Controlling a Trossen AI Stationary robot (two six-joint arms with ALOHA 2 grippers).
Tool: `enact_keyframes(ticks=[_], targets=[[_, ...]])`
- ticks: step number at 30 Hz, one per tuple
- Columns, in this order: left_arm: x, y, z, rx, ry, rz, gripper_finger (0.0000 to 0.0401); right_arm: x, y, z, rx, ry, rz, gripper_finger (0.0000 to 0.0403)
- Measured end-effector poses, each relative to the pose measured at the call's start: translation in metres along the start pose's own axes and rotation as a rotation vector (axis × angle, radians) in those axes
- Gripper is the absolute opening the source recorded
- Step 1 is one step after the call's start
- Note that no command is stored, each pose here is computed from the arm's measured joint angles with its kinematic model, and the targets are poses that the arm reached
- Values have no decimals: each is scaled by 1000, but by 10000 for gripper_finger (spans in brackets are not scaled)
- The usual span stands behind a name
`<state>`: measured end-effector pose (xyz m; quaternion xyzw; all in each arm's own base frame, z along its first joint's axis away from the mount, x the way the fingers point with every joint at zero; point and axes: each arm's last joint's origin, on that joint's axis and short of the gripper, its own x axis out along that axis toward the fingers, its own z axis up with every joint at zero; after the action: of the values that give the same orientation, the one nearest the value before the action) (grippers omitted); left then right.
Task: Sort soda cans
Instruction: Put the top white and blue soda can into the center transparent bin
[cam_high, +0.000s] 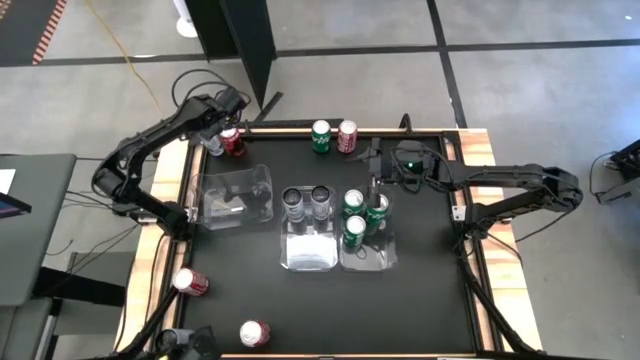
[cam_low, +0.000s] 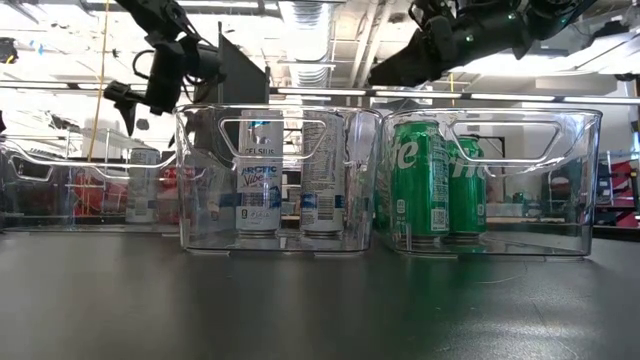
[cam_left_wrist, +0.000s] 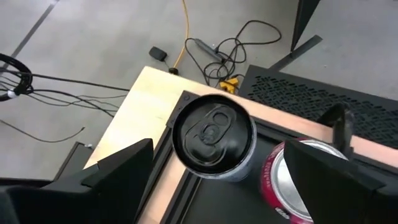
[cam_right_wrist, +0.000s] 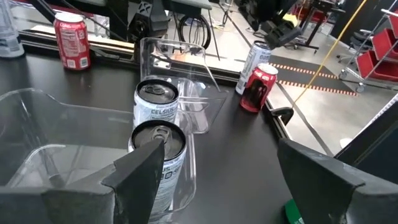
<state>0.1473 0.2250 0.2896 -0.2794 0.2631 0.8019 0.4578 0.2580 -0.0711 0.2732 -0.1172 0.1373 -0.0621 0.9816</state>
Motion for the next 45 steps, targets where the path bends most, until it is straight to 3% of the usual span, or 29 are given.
enact_keyframes(ticks=[11, 45], targets=[[14, -5, -15, -58, -12, -9, 357, 0, 1, 0, 1, -3, 33, 330], [26, -9, -25, -145, -72, 19, 357, 1, 5, -9, -13, -16, 43, 330]])
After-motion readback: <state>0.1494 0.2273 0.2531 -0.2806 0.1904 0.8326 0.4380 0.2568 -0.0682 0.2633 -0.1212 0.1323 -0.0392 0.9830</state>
